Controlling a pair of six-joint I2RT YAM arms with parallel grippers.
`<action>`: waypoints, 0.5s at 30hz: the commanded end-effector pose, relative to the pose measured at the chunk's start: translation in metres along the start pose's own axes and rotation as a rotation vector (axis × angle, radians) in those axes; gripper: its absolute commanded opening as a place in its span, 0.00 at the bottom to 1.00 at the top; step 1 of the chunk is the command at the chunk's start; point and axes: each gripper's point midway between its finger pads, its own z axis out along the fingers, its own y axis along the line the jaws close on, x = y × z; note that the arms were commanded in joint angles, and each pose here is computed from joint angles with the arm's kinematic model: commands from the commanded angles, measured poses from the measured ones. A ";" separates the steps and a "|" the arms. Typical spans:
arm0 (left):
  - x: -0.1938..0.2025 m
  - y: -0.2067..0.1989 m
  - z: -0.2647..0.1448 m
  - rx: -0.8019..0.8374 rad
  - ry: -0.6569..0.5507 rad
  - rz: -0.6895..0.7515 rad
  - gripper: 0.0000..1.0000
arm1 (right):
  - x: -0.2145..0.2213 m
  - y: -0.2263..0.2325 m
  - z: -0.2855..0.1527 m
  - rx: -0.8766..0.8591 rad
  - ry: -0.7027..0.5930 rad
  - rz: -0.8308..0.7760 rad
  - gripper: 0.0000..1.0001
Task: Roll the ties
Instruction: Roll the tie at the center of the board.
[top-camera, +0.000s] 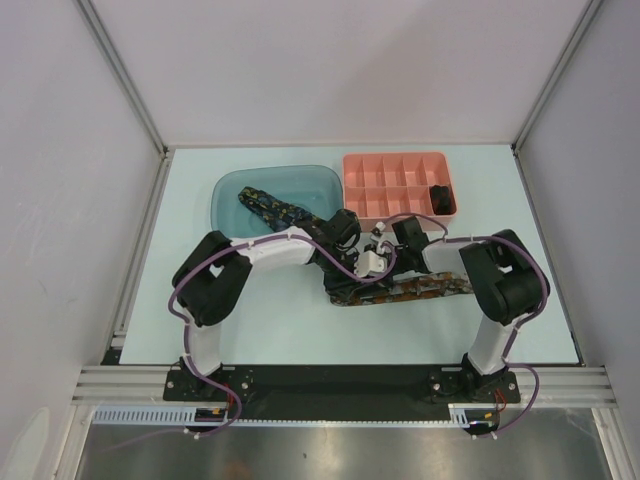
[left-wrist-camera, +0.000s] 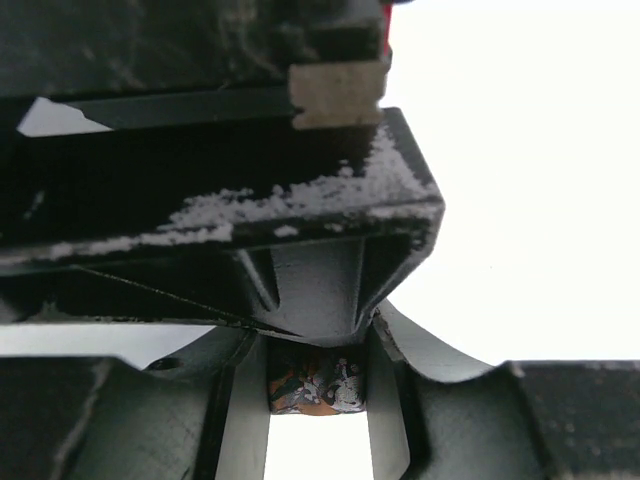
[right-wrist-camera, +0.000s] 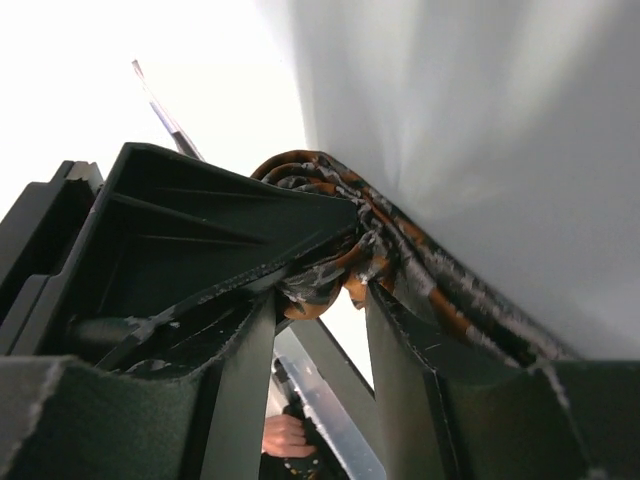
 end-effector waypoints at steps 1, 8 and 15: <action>0.011 -0.009 0.020 0.053 0.038 0.020 0.40 | -0.014 0.000 0.012 -0.012 -0.034 -0.018 0.42; 0.009 -0.005 0.015 0.035 0.025 0.010 0.51 | -0.009 -0.024 0.003 0.070 -0.013 -0.020 0.00; -0.026 0.008 -0.030 -0.044 -0.189 -0.030 0.79 | -0.009 -0.045 -0.017 0.169 -0.029 -0.051 0.00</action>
